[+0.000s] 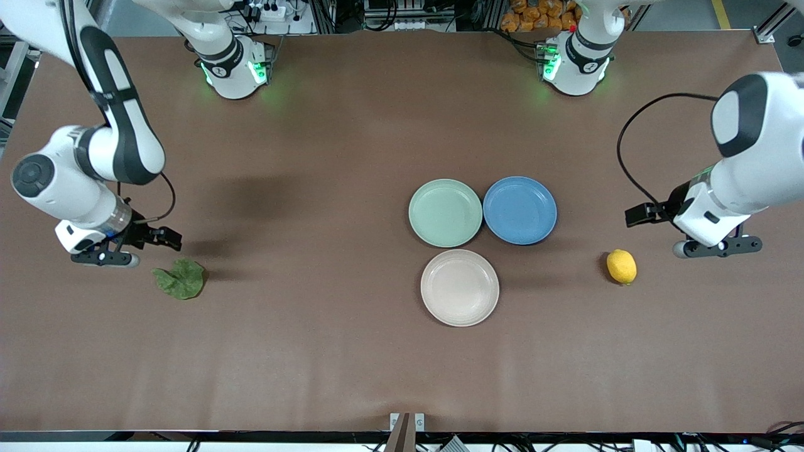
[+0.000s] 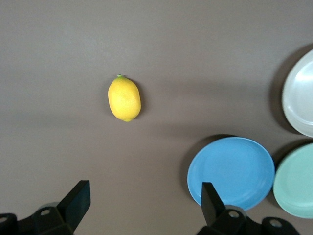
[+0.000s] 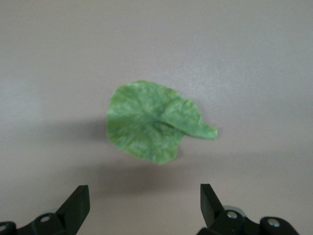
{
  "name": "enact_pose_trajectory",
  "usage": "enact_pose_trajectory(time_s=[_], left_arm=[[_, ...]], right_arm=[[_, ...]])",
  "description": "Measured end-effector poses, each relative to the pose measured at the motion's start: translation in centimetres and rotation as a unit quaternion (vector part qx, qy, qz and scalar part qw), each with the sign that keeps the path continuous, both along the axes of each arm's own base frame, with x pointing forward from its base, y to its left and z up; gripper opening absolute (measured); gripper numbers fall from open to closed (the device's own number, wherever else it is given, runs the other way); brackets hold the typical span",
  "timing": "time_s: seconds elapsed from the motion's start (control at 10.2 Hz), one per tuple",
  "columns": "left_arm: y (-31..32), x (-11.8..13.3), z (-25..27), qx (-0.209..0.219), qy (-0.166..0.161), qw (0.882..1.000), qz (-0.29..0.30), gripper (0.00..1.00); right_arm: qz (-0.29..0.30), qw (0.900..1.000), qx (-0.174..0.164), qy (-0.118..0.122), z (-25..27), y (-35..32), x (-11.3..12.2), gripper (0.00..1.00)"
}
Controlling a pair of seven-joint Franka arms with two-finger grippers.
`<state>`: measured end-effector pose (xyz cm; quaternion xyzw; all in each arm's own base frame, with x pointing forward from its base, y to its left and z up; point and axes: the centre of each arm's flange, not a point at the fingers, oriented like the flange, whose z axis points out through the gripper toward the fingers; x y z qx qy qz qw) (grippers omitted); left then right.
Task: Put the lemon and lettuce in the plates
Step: 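Reach the right gripper to the lettuce while the left gripper reaches the lemon, then grasp the lettuce with the right gripper while the left gripper grasps the lemon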
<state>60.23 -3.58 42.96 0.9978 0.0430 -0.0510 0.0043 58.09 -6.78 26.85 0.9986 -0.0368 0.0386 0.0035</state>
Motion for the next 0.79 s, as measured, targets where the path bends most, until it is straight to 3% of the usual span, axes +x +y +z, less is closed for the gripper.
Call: enact_pose_trajectory(time_s=[0.2,0.39,0.79], left_arm=[[1.2,0.2,-4.0,0.001,0.009,1.0,0.007,1.0],[2.2,0.8,-7.2,0.016,0.017,1.0,0.001,1.0],[3.7,2.3,-13.5,0.016,0.007,1.0,0.005,1.0]], right_arm=[[0.002,1.0,-0.006,-0.021,-4.6,-0.7,0.5,1.0],[0.015,1.0,-0.009,-0.022,-7.6,-0.9,0.8,0.99],[0.027,0.999,-0.014,-0.027,-9.2,-1.4,2.7,0.82]])
